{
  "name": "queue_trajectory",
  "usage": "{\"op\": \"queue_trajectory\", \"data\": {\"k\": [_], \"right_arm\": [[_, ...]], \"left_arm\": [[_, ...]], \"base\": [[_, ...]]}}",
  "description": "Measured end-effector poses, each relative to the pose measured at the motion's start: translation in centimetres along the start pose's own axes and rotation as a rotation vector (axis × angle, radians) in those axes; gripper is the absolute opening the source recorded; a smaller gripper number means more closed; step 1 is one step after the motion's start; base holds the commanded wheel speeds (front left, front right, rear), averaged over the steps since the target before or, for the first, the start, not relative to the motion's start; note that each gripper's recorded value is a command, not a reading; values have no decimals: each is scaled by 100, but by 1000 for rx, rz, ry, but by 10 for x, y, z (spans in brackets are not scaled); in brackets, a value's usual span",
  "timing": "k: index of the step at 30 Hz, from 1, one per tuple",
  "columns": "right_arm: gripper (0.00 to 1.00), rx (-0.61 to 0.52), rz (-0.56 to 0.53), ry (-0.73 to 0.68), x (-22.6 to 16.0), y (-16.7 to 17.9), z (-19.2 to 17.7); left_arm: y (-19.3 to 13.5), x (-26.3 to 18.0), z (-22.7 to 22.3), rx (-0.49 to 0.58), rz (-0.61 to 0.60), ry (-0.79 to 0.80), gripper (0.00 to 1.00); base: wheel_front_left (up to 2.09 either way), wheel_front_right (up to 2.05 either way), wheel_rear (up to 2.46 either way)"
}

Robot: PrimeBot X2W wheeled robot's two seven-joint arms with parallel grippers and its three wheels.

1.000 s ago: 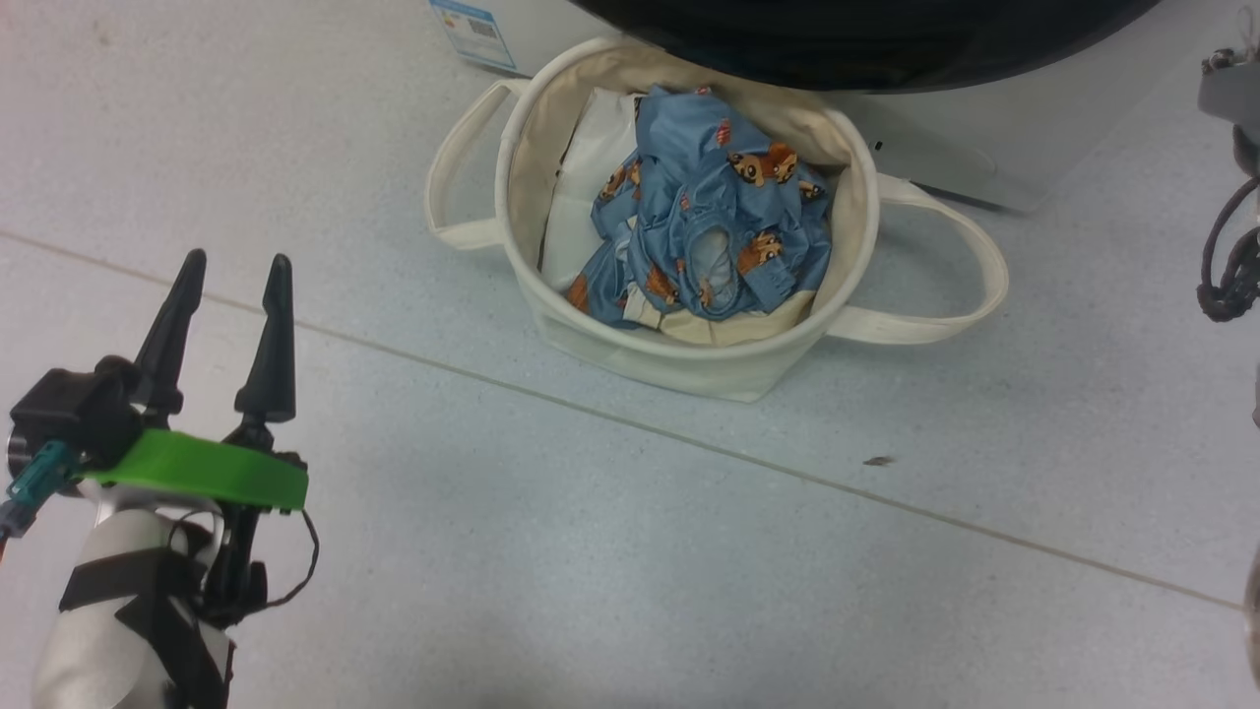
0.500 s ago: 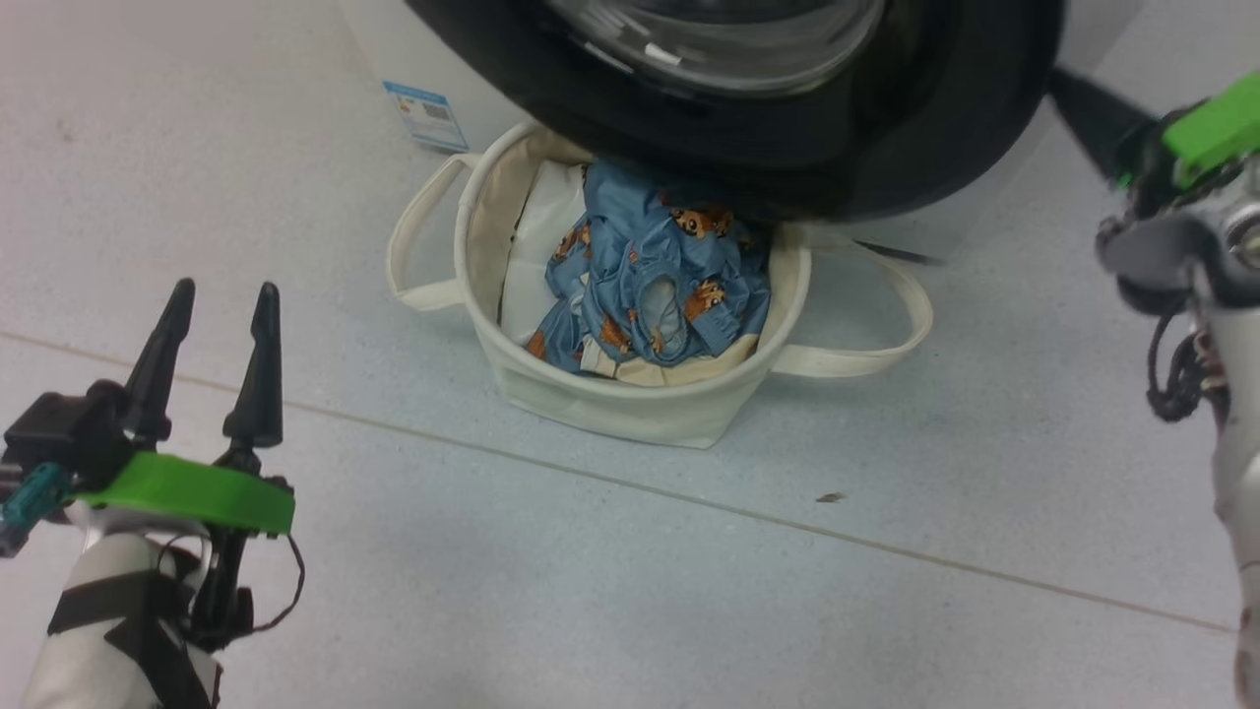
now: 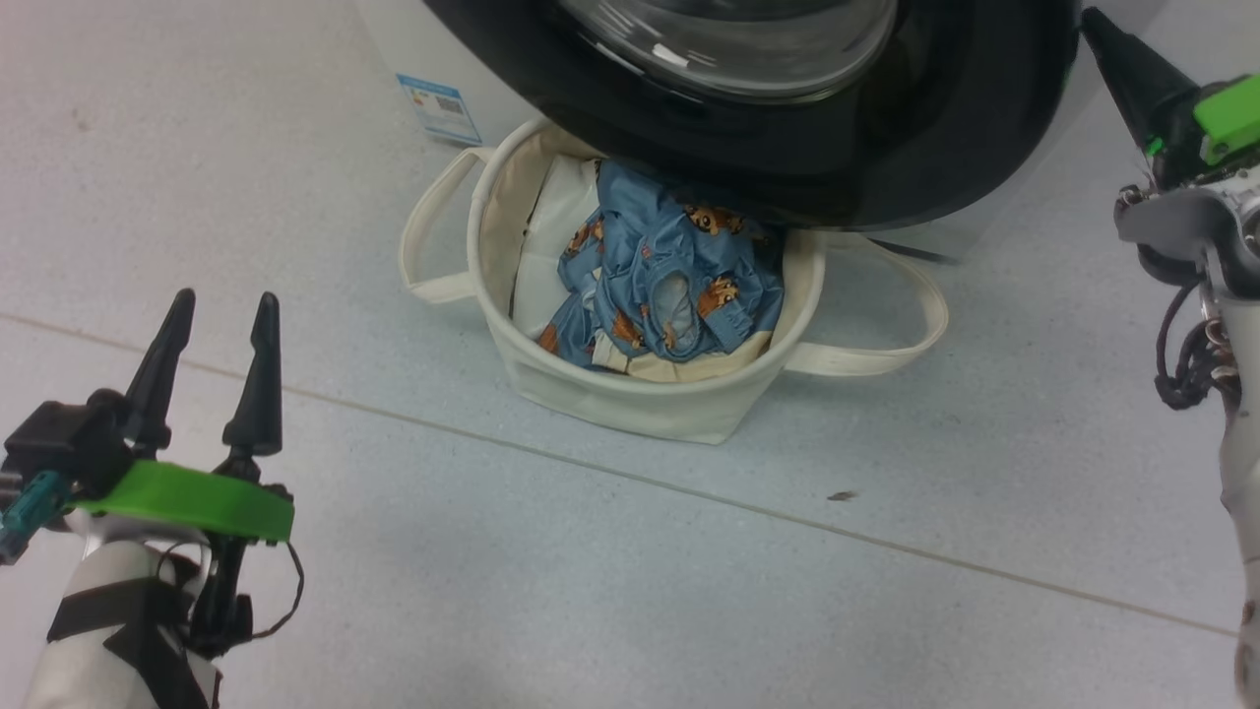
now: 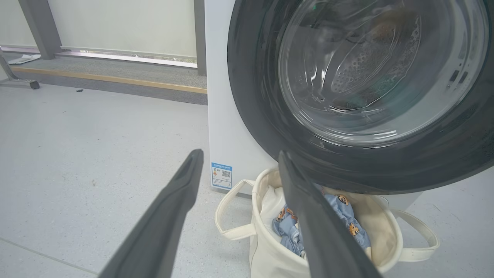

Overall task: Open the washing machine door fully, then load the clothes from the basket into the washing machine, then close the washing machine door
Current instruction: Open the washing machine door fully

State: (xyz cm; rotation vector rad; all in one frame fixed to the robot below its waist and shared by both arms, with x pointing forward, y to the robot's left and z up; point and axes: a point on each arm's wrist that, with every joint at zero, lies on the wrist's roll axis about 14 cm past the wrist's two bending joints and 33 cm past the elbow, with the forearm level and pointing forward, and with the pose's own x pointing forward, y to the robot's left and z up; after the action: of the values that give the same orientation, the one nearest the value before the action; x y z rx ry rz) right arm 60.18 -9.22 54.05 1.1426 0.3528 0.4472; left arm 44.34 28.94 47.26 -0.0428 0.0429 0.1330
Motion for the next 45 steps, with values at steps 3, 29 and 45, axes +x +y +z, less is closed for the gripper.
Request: {"op": "queue_trajectory", "data": {"k": [3,29,45], "right_arm": [[0,-12,12,31,12,4,-7],[0,-174,88,357,-35,65,-88],[0,-271,152,559,-62,108,-169]], "left_arm": [[3,-1,-2,1,10,5,100],[34,-52,18,18,81,-33,100],[89,-142,23,8,252,-64,100]], "base": [[0,0,0],[0,0,0],[0,0,0]]}}
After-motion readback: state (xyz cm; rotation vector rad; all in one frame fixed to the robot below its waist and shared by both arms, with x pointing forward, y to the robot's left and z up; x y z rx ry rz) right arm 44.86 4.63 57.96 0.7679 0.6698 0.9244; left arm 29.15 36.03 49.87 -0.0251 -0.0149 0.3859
